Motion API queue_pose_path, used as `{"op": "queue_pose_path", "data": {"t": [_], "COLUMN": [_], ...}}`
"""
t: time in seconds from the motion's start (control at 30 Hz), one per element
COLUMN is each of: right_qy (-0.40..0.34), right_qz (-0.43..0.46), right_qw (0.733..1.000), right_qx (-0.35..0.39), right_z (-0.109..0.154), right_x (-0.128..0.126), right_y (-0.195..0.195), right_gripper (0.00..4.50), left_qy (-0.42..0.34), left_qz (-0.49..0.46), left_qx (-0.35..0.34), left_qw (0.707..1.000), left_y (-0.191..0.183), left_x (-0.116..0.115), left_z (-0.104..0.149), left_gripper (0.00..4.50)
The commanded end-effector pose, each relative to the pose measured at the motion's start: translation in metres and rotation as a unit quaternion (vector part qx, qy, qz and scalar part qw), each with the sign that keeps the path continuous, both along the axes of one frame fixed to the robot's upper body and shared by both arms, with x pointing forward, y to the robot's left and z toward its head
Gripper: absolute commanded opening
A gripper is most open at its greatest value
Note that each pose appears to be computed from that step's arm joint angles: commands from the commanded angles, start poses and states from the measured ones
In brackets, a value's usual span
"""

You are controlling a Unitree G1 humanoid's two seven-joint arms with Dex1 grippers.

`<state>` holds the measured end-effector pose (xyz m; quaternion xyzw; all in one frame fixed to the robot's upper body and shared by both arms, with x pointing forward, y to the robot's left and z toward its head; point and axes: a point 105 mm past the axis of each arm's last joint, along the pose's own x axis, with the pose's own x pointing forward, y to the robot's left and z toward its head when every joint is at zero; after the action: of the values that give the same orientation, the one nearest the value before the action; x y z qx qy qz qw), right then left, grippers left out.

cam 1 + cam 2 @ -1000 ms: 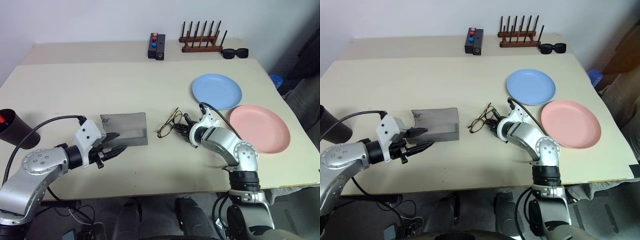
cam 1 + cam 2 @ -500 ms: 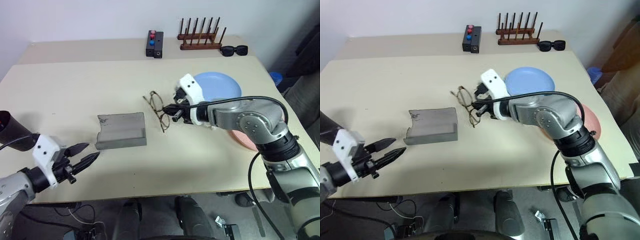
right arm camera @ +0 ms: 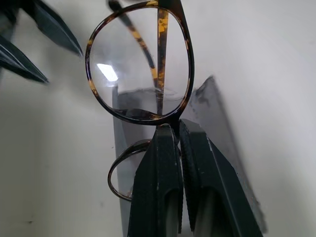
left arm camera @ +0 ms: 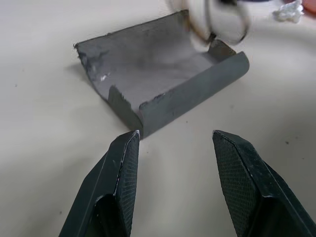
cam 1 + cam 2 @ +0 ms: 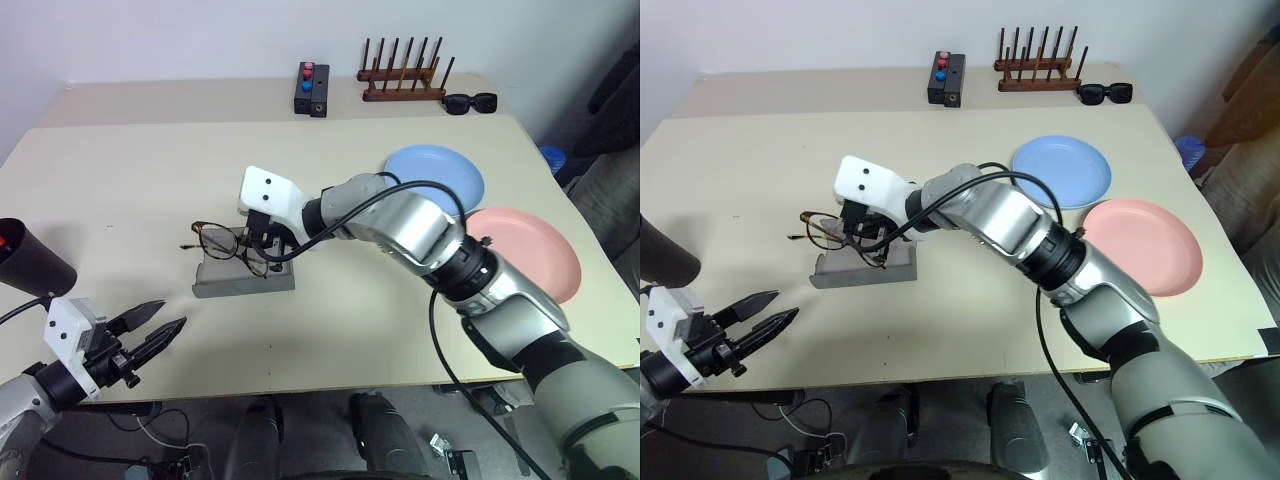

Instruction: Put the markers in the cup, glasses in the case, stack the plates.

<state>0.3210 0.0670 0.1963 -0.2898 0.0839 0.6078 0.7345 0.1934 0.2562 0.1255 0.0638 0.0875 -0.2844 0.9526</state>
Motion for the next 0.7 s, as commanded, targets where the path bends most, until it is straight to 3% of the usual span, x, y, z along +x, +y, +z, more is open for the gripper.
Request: {"op": "queue_pose_path", "data": {"t": [0.03, 0.47, 0.7], "right_qy": [-0.029, -0.069, -0.085], "right_qz": [-0.004, -0.058, -0.067], "right_qw": [1.000, 0.995, 0.994], "right_qx": [-0.012, -0.044, -0.028], "right_z": [0.000, -0.006, 0.003], "right_x": [0.007, 0.030, 0.031], "right_y": [0.009, -0.012, -0.011], "right_gripper": [0.10, 0.10, 0.10], "left_qy": [-0.012, -0.017, -0.019], "left_qz": [0.001, -0.009, -0.019], "left_qx": [0.005, -0.004, -0.007], "left_qw": [1.000, 1.000, 1.000], "left_y": [0.001, -0.011, -0.016], "left_x": [-0.003, 0.002, 0.008], "left_z": [0.001, -0.001, -0.003], "left_gripper": [2.40, 2.40, 2.40]}}
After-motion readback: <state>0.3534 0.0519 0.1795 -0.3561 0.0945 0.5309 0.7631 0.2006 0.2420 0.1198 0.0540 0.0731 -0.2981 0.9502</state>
